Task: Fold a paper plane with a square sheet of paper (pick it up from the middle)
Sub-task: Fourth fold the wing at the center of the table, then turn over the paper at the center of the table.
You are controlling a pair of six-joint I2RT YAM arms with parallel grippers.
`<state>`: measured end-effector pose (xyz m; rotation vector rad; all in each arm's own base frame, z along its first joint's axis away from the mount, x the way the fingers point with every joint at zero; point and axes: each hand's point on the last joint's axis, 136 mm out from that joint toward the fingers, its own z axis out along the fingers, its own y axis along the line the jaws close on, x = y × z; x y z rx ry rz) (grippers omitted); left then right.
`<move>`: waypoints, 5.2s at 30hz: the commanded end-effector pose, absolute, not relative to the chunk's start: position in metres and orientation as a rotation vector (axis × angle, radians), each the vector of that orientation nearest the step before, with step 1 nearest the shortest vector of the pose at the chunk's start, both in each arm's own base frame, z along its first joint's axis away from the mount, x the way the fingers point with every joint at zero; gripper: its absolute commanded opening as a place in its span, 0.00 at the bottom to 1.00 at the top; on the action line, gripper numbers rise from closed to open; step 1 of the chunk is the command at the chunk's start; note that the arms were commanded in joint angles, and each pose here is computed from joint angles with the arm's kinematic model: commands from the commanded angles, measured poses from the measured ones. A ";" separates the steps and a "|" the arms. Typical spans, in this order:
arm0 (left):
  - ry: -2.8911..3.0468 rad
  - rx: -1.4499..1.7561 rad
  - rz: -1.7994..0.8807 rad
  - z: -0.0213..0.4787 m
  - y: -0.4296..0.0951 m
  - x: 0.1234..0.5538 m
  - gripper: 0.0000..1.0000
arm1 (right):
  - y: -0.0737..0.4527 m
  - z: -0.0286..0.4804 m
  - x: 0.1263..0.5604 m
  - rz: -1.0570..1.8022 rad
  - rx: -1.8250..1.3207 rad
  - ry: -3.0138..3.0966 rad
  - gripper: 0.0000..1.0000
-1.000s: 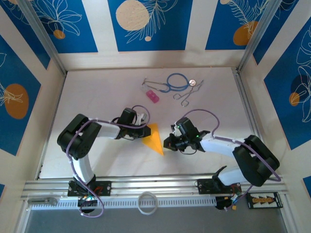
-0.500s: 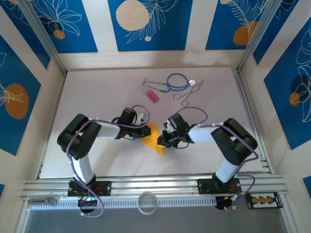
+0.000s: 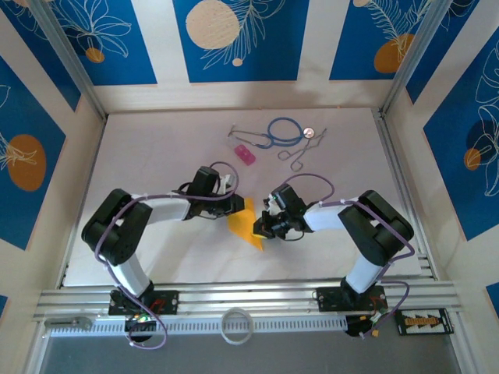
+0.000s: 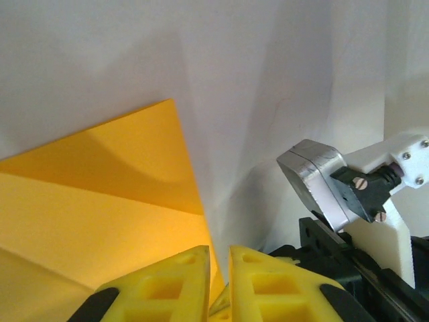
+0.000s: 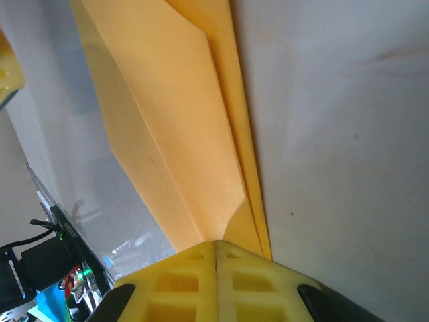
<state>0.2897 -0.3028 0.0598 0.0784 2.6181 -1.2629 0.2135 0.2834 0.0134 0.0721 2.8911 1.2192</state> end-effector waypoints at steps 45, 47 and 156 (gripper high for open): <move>2.738 0.021 -1.070 0.038 -0.292 0.304 0.09 | 0.232 0.042 0.176 1.208 0.232 2.897 0.33; 2.750 0.015 -1.050 0.034 -0.289 0.303 0.09 | 0.235 0.042 0.168 1.253 0.227 2.915 0.33; 2.429 -0.328 -0.815 0.155 -0.154 0.282 0.39 | 0.309 0.063 0.184 0.804 -0.518 2.843 0.28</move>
